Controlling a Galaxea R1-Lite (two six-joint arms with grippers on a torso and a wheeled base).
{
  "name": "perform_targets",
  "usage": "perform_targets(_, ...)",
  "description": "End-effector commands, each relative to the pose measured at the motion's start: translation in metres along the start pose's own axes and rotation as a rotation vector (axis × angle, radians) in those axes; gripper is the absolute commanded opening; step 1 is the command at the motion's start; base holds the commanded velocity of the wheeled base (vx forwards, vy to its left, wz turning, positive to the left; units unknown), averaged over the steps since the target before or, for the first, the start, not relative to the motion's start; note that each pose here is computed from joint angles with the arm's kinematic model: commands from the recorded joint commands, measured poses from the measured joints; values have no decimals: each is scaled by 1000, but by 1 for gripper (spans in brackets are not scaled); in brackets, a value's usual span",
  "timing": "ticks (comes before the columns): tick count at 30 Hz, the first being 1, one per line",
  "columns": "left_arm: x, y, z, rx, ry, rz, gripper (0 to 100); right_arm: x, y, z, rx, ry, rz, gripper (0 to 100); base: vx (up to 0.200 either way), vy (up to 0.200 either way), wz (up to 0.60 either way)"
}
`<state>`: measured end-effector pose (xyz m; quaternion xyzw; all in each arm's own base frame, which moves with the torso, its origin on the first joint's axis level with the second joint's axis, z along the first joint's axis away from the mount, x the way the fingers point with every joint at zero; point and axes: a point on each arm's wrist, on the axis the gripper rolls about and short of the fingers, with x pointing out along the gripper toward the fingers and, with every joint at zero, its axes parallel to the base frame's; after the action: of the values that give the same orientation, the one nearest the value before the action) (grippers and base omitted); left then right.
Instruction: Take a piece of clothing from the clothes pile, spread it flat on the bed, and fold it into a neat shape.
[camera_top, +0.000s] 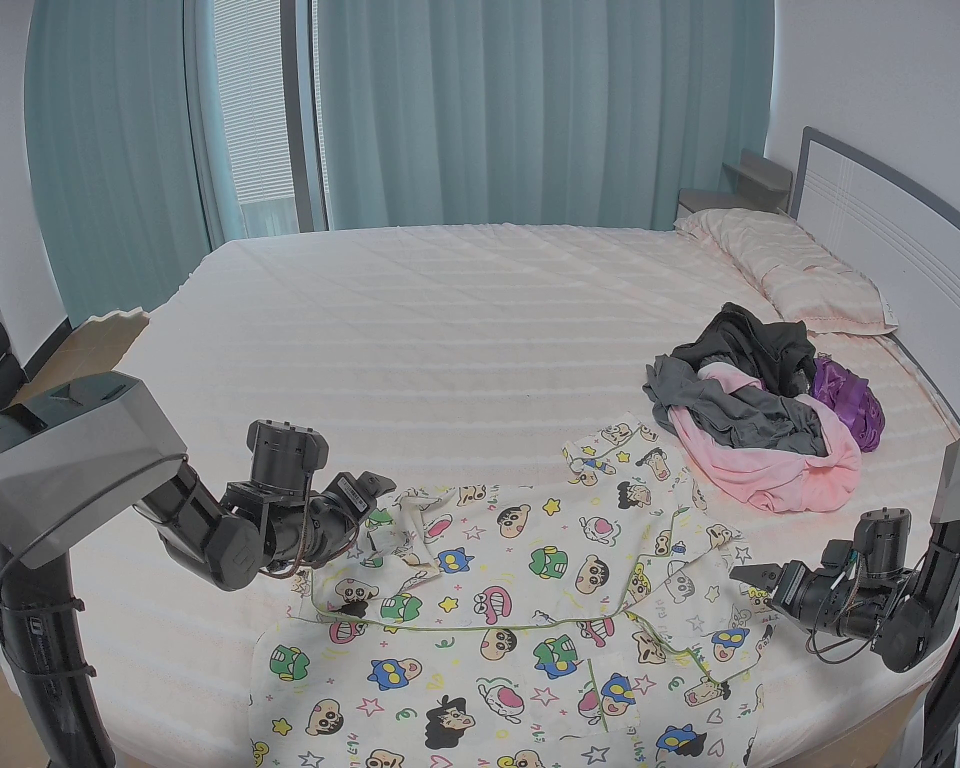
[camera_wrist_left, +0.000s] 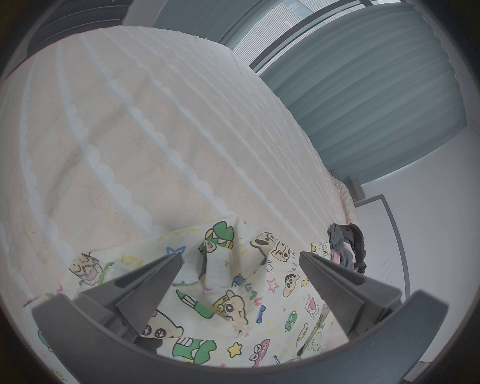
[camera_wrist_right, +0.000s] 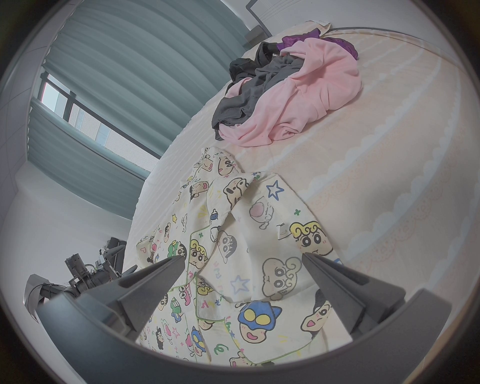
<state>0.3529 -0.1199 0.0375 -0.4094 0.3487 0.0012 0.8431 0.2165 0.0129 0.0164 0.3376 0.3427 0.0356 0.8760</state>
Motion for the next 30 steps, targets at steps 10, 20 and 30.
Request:
perform_targets(10,-1,3,5,54,-3,36,100,0,1,-1,-3,3,3,100,0,0,0)
perform_targets(20,10,9,1,110,40,180,100,1,2,-2,-7,10,6,100,0,0,0)
perform_targets(30,30,-1,-5,232,30,222,100,1,2,-2,-6,10,7,100,0,0,0)
